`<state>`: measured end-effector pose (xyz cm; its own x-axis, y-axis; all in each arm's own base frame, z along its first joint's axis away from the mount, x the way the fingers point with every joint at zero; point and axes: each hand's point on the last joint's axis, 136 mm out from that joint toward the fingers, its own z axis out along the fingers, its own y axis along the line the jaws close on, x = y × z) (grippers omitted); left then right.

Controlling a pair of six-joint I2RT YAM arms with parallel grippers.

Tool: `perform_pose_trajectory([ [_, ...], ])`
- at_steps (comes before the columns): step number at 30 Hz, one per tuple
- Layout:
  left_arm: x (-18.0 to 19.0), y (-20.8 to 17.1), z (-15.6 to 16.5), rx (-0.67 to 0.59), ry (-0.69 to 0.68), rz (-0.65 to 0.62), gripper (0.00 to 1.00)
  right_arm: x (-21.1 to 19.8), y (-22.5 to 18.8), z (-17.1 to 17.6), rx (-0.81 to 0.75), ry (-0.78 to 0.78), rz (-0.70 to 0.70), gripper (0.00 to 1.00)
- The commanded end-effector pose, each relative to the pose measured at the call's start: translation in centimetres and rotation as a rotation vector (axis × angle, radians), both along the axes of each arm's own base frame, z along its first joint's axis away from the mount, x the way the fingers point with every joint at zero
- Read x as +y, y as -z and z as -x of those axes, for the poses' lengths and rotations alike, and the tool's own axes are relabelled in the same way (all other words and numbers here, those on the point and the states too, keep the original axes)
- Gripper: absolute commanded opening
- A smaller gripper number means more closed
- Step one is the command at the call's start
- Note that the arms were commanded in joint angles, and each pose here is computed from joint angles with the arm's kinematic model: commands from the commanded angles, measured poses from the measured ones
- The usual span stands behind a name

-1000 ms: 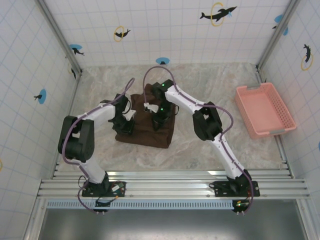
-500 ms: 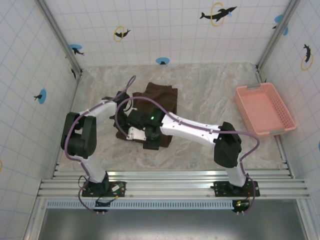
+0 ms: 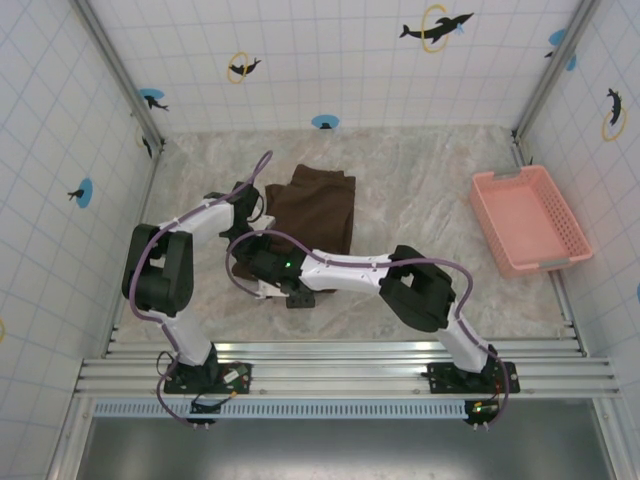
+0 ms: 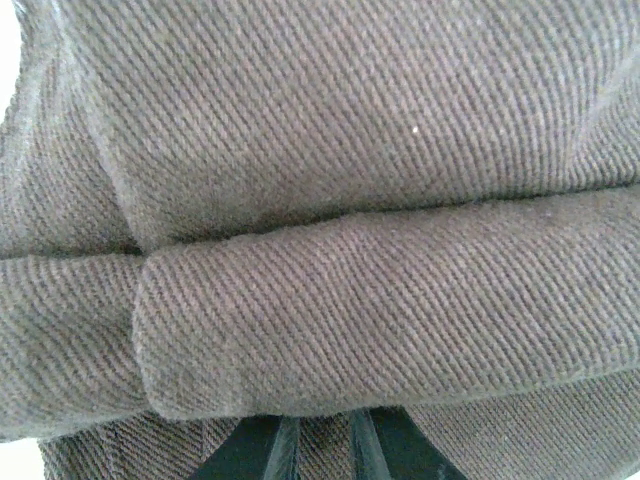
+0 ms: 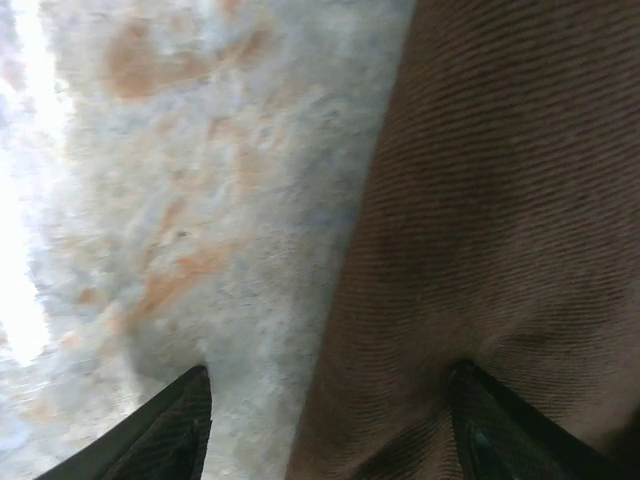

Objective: Roll up the long pants

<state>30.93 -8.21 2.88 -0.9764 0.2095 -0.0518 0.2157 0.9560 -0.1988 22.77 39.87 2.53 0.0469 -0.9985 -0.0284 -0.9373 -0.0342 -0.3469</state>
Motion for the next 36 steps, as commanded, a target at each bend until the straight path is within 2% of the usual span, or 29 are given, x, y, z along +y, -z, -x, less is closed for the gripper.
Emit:
perform_pose_trajectory([
  [1, 0.7, 0.4, 0.6, 0.008, 0.020, -0.038, 0.19, -1.5, 2.5, -2.7, -0.065, 0.027, 0.063, 0.61],
  [4, 0.8, 0.2, 0.9, 0.005, 0.024, -0.044, 0.19, -2.2, 3.6, -3.0, -0.014, 0.018, 0.096, 0.51],
  [6, 0.9, 0.0, 1.0, 0.002, 0.028, -0.045, 0.19, -2.6, 4.0, -3.2, 0.022, 0.014, 0.117, 0.35],
  [9, 1.0, -0.2, 1.1, -0.005, 0.031, -0.050, 0.19, -2.7, 4.1, -2.6, 0.140, 0.027, 0.078, 0.14],
  [11, 1.1, -0.7, 0.9, -0.015, 0.032, -0.056, 0.21, -2.6, 3.4, -1.8, 0.231, 0.033, 0.053, 0.07],
  [13, 1.3, -1.6, 0.4, -0.023, 0.033, -0.064, 0.29, -2.5, 2.9, -0.2, 0.350, 0.031, 0.029, 0.05],
  [16, 2.0, -4.2, -1.1, -0.076, 0.036, -0.107, 0.49, -1.8, 0.6, 2.9, 0.553, 0.041, -0.030, 0.05],
  [19, 3.0, -7.3, -3.4, -0.181, 0.020, -0.172, 0.67, -0.6, -3.0, 5.7, 0.741, 0.069, -0.109, 0.04],
  [24, 3.5, -10.5, -5.5, -0.270, -0.016, -0.196, 0.71, 0.7, -9.0, 7.7, 0.996, 0.162, -0.270, 0.05],
  [28, 3.5, -10.4, -5.6, -0.263, -0.027, -0.196, 0.71, 0.8, -11.8, 5.6, 1.173, 0.305, -0.416, 0.06],
  [33, 3.2, -9.7, -5.1, -0.222, -0.024, -0.185, 0.71, -0.9, -11.1, 0.3, 1.257, 0.506, -0.511, 0.07],
  [36, 3.2, -9.7, -5.1, -0.203, -0.022, -0.182, 0.71, -2.3, -8.4, -2.6, 1.278, 0.627, -0.518, 0.07],
])
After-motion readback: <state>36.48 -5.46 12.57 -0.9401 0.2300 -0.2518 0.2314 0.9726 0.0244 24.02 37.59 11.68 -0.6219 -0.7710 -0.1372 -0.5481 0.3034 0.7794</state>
